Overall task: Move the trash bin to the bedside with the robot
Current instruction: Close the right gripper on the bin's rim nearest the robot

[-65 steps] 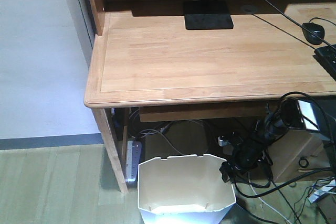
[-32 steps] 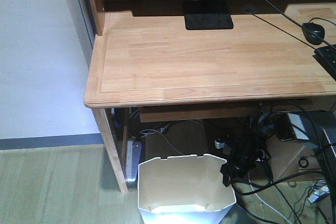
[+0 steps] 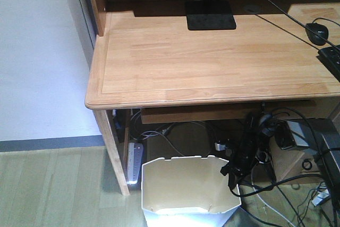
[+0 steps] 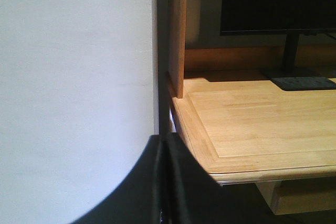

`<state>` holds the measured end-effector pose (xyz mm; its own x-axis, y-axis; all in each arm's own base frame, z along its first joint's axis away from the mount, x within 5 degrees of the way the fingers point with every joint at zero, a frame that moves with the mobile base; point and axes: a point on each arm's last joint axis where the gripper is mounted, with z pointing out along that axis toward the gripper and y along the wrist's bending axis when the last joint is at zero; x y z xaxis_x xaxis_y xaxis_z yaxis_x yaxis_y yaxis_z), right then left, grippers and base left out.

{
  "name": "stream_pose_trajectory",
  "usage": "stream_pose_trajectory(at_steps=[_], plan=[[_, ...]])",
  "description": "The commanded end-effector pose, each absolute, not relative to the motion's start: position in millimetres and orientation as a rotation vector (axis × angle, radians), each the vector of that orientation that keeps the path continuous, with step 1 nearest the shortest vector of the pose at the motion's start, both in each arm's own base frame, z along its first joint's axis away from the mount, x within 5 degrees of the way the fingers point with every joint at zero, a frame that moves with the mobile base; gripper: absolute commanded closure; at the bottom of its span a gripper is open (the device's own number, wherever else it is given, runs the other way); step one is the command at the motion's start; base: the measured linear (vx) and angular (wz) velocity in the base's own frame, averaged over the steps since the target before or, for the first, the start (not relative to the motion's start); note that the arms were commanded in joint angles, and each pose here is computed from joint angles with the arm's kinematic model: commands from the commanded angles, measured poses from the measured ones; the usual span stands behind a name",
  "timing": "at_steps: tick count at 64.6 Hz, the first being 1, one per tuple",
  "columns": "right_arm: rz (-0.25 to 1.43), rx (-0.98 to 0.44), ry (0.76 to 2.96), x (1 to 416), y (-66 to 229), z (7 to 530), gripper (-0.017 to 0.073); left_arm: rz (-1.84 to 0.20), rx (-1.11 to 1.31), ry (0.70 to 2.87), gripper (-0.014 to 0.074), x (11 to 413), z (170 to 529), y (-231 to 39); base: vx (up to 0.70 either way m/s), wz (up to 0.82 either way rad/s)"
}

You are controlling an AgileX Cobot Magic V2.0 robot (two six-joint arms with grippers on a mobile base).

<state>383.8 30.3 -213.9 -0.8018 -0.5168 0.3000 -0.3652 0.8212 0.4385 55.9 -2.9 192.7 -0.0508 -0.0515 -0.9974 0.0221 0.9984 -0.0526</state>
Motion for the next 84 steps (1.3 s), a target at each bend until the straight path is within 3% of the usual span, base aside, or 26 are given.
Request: stream_pose_trajectory(at_steps=[1, 47, 70, 84], plan=[[-0.606, 0.743, -2.595, 400.1, 33.6, -192.0, 0.0572, -0.056, -0.045, 1.559, 0.0600, 56.3, 192.9, -1.0, 0.00, 0.00], [-0.548, 0.574, -2.698, 420.5, 33.2, -166.1, 0.0564, -0.056, -0.045, 1.559, 0.0600, 56.3, 192.9, -1.0, 0.00, 0.00], [-0.409, 0.532, -2.913, 395.9, 27.2, -163.7, 0.0564, -0.056, -0.045, 1.559, 0.0600, 56.3, 192.9, -1.0, 0.00, 0.00], [-0.484, 0.541, -2.954, 383.1, 31.7, -149.8, 0.0564, -0.056, -0.045, 1.559, 0.0600, 56.3, 192.9, -1.0, 0.00, 0.00]])
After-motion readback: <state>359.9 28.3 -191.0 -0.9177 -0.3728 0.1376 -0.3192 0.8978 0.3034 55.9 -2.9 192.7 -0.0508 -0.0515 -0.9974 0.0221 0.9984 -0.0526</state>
